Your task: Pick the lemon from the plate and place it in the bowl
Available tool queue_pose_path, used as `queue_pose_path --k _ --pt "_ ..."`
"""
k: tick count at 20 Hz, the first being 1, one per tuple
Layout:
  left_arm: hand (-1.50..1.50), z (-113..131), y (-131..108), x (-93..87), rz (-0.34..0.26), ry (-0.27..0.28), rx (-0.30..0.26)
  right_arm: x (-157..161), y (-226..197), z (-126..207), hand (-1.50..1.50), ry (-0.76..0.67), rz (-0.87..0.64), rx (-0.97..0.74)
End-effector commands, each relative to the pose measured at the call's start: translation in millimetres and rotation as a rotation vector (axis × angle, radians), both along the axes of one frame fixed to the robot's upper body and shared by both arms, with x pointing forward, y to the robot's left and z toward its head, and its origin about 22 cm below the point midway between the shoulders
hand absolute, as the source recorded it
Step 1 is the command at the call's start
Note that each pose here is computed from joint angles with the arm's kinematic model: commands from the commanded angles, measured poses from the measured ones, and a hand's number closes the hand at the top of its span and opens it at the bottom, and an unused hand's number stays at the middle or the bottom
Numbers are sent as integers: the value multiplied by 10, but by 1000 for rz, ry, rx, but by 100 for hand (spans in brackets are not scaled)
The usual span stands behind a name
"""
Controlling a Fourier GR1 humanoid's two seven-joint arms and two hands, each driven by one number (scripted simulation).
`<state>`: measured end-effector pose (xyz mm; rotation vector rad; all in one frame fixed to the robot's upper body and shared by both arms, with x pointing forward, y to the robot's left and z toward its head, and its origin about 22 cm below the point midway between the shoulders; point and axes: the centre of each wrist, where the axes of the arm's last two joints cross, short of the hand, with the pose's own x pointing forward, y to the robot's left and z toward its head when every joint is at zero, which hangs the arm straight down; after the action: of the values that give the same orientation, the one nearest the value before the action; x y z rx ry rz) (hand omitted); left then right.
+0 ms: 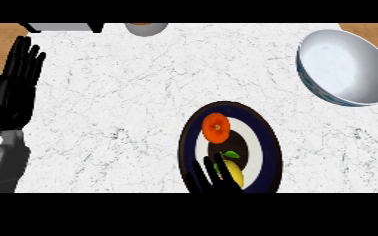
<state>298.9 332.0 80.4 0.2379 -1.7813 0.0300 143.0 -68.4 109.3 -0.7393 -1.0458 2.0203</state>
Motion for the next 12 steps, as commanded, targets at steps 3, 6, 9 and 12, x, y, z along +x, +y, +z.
queue_pose_path --k 3,6,9,12 --pt "0 -123 -126 -107 5 -3 -4 23 -179 19 -150 -8 -10 25" --pt "0 71 -197 29 -11 -3 0 190 -313 -201 -150 2 3 15" --pt "0 76 -118 150 15 -11 19 101 -249 -298 -150 16 40 59" --pt "0 61 -51 50 4 -7 2 134 -353 -293 -150 41 76 59"
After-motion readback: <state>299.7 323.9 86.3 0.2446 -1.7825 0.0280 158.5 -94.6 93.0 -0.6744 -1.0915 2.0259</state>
